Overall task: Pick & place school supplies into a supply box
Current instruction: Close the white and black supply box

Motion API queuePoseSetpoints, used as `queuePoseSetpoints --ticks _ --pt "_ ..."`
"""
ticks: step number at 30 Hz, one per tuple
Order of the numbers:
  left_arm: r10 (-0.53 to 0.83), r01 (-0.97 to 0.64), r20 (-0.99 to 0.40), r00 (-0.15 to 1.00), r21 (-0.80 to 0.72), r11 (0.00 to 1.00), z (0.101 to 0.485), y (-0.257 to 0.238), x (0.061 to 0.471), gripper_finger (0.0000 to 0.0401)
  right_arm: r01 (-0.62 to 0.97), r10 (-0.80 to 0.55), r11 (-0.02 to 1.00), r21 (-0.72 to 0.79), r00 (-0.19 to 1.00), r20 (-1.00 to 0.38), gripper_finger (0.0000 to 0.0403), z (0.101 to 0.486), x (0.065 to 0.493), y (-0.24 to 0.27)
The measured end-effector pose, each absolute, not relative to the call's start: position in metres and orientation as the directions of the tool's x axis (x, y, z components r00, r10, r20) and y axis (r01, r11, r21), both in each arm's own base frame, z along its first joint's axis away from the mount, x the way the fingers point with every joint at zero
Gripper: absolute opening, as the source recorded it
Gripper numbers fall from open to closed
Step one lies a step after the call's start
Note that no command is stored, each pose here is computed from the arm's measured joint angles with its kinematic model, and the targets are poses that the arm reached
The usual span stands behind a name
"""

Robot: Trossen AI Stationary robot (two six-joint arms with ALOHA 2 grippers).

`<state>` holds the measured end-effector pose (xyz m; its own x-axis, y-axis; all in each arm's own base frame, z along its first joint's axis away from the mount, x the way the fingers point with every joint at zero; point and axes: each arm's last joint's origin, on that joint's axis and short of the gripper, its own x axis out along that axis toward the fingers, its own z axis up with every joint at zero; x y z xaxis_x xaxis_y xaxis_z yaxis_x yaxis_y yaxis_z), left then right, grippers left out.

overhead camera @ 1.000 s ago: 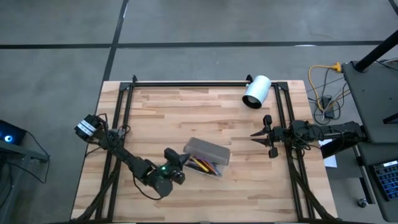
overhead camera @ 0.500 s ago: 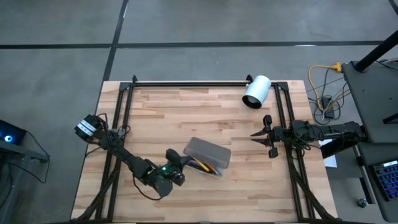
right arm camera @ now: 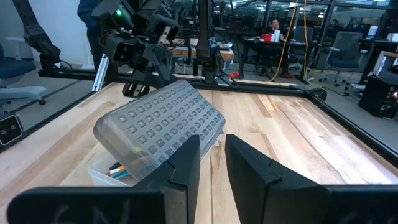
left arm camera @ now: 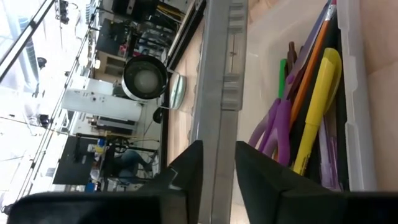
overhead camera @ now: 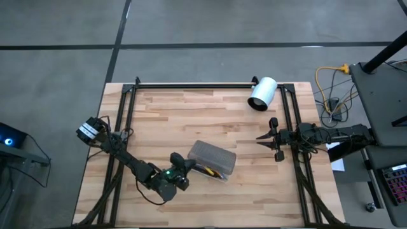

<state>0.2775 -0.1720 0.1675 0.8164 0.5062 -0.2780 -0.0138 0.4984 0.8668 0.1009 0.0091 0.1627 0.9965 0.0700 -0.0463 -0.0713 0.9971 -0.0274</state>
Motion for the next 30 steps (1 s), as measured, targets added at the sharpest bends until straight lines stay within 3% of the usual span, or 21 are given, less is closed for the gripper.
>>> queuePoseSetpoints --ticks 9,30 --pt "0.506 -0.032 -0.278 0.816 0.853 0.521 0.1675 -0.1719 0.2775 0.0104 -0.071 0.07 0.997 -0.027 0.996 -0.046 0.0068 0.1627 0.1009 0.0091" --pt "0.501 -0.06 -0.286 0.817 0.822 0.566 0.1668 -0.1719 0.2772 0.0105 -0.071 0.07 0.997 -0.027 0.996 -0.046 0.0068 0.1627 0.1009 0.0091"
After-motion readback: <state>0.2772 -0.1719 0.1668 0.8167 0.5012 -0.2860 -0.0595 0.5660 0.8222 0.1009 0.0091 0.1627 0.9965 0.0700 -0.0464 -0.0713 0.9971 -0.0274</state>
